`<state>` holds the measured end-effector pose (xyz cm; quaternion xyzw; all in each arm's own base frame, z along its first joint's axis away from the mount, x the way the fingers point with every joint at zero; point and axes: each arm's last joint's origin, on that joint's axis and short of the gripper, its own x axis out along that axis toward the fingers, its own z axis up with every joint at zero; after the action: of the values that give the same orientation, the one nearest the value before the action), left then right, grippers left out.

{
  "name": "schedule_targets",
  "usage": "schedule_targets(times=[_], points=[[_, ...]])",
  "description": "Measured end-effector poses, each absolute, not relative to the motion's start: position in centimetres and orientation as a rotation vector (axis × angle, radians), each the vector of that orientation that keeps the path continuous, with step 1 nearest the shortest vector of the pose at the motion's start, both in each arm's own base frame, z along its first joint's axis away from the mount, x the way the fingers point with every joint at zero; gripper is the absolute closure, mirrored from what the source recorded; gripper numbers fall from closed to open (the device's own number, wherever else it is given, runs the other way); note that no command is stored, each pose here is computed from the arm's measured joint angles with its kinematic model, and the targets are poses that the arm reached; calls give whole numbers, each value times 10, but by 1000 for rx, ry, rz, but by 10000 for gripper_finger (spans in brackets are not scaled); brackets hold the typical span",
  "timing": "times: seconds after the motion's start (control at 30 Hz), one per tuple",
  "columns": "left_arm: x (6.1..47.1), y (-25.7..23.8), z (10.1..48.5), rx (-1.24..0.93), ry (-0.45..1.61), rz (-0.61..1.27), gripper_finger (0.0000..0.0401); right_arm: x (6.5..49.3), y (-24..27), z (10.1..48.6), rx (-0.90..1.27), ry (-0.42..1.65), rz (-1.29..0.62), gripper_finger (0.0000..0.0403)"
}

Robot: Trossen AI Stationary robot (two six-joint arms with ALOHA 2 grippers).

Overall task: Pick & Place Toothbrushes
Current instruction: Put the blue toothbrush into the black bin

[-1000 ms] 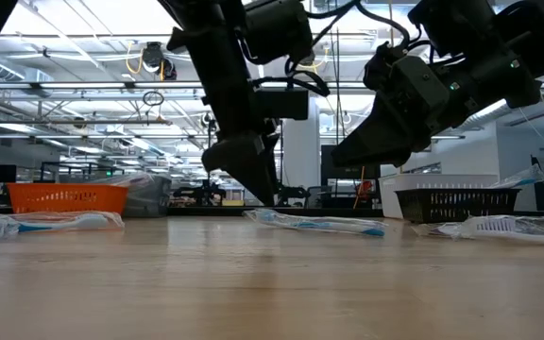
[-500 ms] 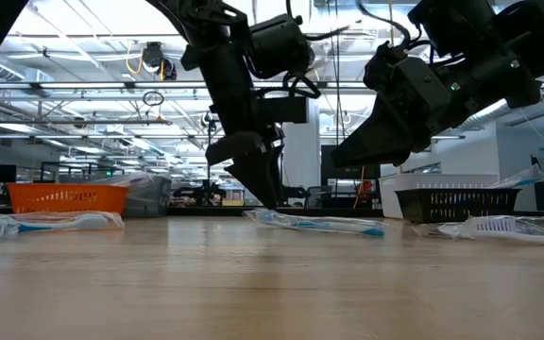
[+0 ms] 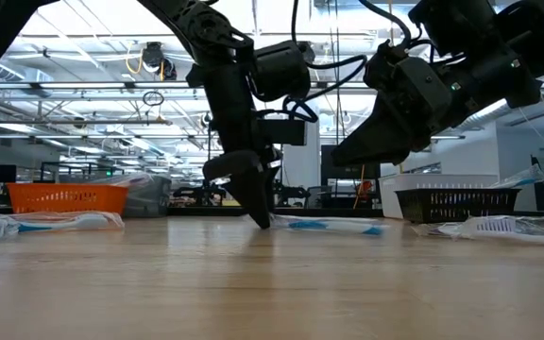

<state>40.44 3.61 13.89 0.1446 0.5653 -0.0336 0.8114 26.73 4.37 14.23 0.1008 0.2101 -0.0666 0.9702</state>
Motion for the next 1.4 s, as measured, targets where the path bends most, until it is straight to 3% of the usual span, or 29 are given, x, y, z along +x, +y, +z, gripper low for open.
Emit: schedule_targets(times=[0.27, 0.5, 0.93, 1.4], points=[[404, 36, 138, 247, 1220, -18, 389, 267, 44, 142, 192, 433, -134, 273], [399, 33, 140, 234, 1256, 6, 397, 267, 44, 142, 175, 434, -130, 273], [384, -6, 177, 297, 1243, -35, 401, 267, 40, 141, 136, 442, -137, 273], [372, -16, 204, 322, 1214, 67, 401, 267, 40, 141, 137, 439, -136, 273]])
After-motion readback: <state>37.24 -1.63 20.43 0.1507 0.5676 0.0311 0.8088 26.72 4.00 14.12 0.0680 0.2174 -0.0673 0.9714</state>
